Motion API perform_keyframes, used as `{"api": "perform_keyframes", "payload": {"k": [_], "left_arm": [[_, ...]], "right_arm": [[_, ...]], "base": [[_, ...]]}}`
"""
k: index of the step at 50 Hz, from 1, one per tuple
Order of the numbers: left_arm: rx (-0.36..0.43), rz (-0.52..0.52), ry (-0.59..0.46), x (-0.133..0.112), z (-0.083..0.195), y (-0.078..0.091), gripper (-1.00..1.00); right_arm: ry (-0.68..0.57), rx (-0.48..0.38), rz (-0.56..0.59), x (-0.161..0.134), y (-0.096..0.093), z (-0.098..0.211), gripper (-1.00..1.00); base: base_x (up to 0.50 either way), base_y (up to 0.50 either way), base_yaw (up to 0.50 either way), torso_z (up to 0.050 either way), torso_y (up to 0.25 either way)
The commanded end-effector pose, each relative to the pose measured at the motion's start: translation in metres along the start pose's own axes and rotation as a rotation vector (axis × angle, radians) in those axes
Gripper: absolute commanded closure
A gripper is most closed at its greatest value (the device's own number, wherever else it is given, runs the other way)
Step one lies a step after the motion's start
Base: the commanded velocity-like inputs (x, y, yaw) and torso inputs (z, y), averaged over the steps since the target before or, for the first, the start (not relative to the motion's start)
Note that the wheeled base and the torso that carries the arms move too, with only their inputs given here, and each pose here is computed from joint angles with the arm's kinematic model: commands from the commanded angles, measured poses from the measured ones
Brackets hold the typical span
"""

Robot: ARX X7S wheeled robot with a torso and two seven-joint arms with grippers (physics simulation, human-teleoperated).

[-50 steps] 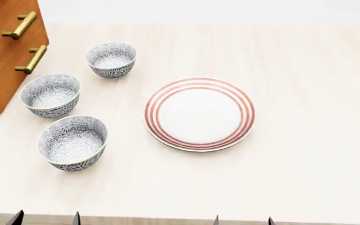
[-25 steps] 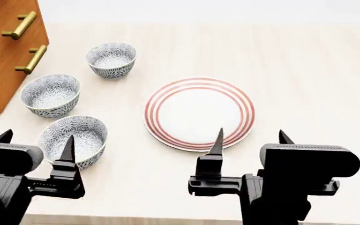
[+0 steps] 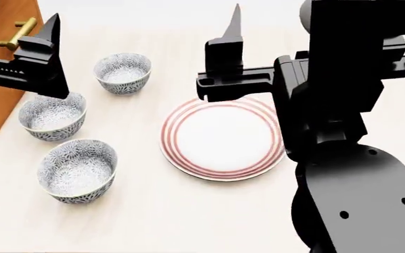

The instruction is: Put the bowl at the front on the plate.

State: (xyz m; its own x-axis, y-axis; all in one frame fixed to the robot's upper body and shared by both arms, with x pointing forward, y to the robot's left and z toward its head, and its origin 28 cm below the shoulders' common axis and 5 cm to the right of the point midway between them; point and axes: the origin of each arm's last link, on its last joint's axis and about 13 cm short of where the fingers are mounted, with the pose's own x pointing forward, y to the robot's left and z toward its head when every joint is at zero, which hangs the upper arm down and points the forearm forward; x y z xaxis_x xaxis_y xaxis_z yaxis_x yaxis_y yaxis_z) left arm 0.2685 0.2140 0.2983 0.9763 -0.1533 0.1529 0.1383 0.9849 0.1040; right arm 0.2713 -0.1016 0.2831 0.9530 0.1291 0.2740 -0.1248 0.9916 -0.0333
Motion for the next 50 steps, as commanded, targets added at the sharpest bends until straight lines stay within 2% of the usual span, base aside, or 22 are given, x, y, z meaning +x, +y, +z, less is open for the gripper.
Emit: {"api": "perform_keyframes", "payload": {"k": [1, 25, 33, 37, 39, 42, 44, 46, 47, 48, 50], "left_arm": [[0.037, 0.011, -0.014, 0.002, 0.014, 0.003, -1.0], [0.023, -0.006, -0.011, -0.009, 0.007, 0.0, -1.0], [0.008, 0.0, -0.005, -0.008, 0.006, 0.001, -1.0], [-0.003, 0.003, 0.018, -0.007, 0.002, 0.002, -1.0], [0.005, 0.015, 0.042, -0.006, 0.0, 0.003, -1.0], [-0.083, -0.02, 0.115, -0.003, -0.006, 0.005, -1.0], [-0.132, 0.058, 0.239, 0.001, -0.013, 0.013, -1.0], [-0.116, 0.1, 0.502, 0.012, -0.028, 0.019, -1.0], [-0.164, 0.114, 0.541, 0.01, -0.029, 0.017, -1.0], [-0.138, 0.124, 0.531, 0.001, -0.023, 0.013, -1.0], [-0.248, -0.055, 0.546, -0.01, -0.019, 0.008, -1.0]], "right_arm": [[-0.057, -0.038, 0.027, 0.002, -0.003, 0.018, -1.0], [-0.08, -0.055, 0.004, -0.001, -0.006, 0.015, -1.0], [-0.086, -0.048, 0.009, 0.0, -0.005, 0.015, -1.0], [-0.093, -0.024, 0.017, 0.0, -0.005, 0.015, -1.0], [-0.098, -0.035, 0.018, 0.0, -0.005, 0.015, -1.0], [-0.095, -0.046, 0.019, 0.0, -0.006, 0.012, -1.0], [-0.093, -0.045, 0.019, 0.0, -0.007, 0.011, -1.0], [-0.094, -0.055, 0.014, 0.001, -0.008, 0.009, -1.0], [-0.096, -0.053, 0.013, 0.001, -0.009, 0.009, -1.0], [-0.098, -0.052, 0.009, 0.003, -0.009, 0.008, -1.0], [-0.094, -0.046, 0.006, 0.004, -0.01, 0.006, -1.0]], "base": [[0.5, -0.02, 0.0, 0.0, 0.0], [0.5, -0.01, 0.0, 0.0, 0.0], [0.5, -0.01, 0.0, 0.0, 0.002], [0.1, 0.0, 0.0, 0.0, 0.0], [0.0, 0.0, 0.0, 0.0, 0.0], [0.0, 0.0, 0.0, 0.0, 0.0], [0.0, 0.0, 0.0, 0.0, 0.0], [0.0, 0.0, 0.0, 0.0, 0.0], [0.0, 0.0, 0.0, 0.0, 0.0], [0.0, 0.0, 0.0, 0.0, 0.0], [0.0, 0.0, 0.0, 0.0, 0.0]]}}
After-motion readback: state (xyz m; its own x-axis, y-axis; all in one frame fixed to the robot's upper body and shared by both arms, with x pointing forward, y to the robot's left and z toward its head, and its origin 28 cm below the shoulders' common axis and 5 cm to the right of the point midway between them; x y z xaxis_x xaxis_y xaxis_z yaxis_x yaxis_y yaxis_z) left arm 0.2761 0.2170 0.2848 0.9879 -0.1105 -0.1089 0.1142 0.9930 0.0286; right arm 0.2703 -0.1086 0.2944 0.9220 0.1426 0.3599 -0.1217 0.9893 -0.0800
